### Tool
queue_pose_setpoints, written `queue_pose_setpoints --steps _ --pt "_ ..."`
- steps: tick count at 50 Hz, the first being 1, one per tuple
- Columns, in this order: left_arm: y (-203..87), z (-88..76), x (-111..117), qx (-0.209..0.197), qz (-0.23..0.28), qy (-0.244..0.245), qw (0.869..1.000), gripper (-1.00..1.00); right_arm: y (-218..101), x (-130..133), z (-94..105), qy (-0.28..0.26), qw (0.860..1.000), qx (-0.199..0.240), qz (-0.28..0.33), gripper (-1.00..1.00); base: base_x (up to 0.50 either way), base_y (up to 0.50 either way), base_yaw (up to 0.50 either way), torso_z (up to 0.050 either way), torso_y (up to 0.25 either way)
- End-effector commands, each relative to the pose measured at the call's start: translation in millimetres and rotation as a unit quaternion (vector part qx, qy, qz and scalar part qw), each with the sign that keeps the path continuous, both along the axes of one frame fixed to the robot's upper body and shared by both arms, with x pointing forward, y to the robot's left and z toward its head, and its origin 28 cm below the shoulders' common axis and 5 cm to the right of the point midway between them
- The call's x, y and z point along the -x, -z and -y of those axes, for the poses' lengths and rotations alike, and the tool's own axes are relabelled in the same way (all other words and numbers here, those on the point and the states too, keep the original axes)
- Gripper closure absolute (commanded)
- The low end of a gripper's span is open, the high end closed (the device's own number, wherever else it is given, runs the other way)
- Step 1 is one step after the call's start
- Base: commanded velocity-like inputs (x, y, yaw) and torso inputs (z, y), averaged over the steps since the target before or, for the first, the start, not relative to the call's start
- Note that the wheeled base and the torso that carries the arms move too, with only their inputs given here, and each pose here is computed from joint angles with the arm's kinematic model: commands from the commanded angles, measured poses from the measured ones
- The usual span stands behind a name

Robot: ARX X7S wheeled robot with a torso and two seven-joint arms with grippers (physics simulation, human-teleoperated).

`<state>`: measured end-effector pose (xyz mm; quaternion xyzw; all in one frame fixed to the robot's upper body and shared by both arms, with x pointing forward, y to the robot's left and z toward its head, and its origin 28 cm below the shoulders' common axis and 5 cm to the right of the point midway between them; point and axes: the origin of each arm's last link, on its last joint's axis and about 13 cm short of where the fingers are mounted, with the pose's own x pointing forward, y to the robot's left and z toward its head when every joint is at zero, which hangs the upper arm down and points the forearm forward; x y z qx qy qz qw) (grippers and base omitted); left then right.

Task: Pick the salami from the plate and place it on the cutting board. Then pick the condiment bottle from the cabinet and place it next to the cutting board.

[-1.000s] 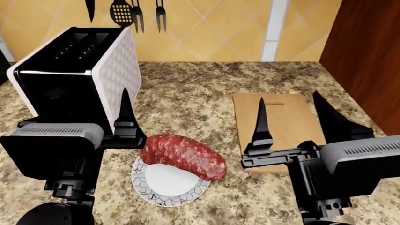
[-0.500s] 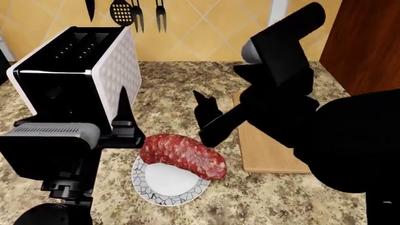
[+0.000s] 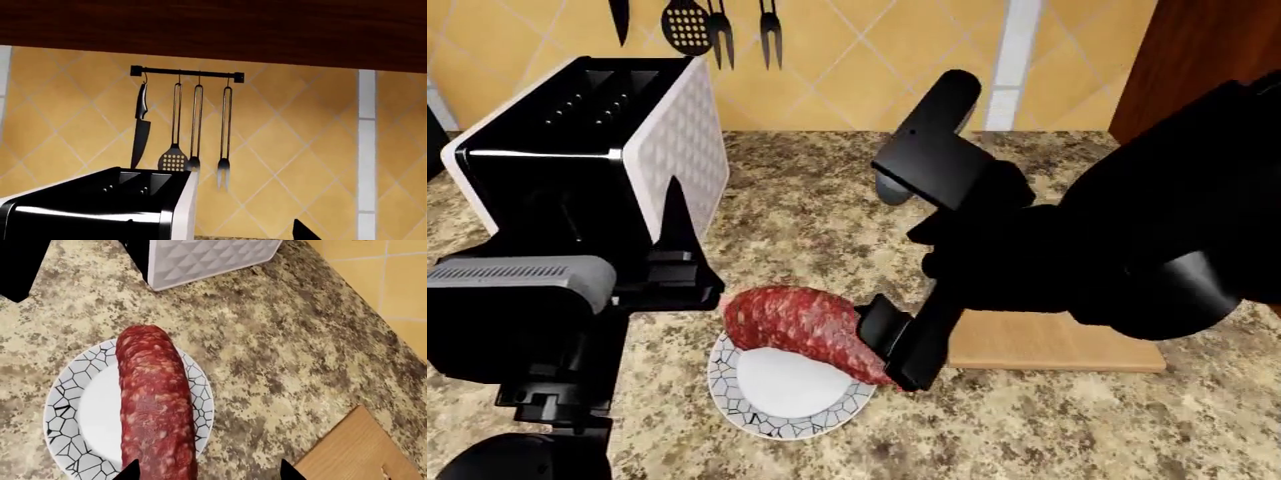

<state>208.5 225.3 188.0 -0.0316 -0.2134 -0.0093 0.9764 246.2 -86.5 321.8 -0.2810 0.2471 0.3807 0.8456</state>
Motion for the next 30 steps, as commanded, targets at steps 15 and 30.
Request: queue_pose_setpoints --steps 15,30 --pt "-2.6 -2.2 1.1 0.006 0.001 0.002 1.000 -1.00 23.0 -14.9 -12.3 -0.058 0.997 -0.011 -0.050 -1.00 0.00 0.00 0.00 0.000 0.000" --pt "-2.2 -1.8 1.0 0.005 0.001 0.004 1.000 -1.00 60.5 -32.7 -8.6 -0.046 0.995 -0.017 -0.082 -1.00 0.00 0.00 0.00 0.000 0.000"
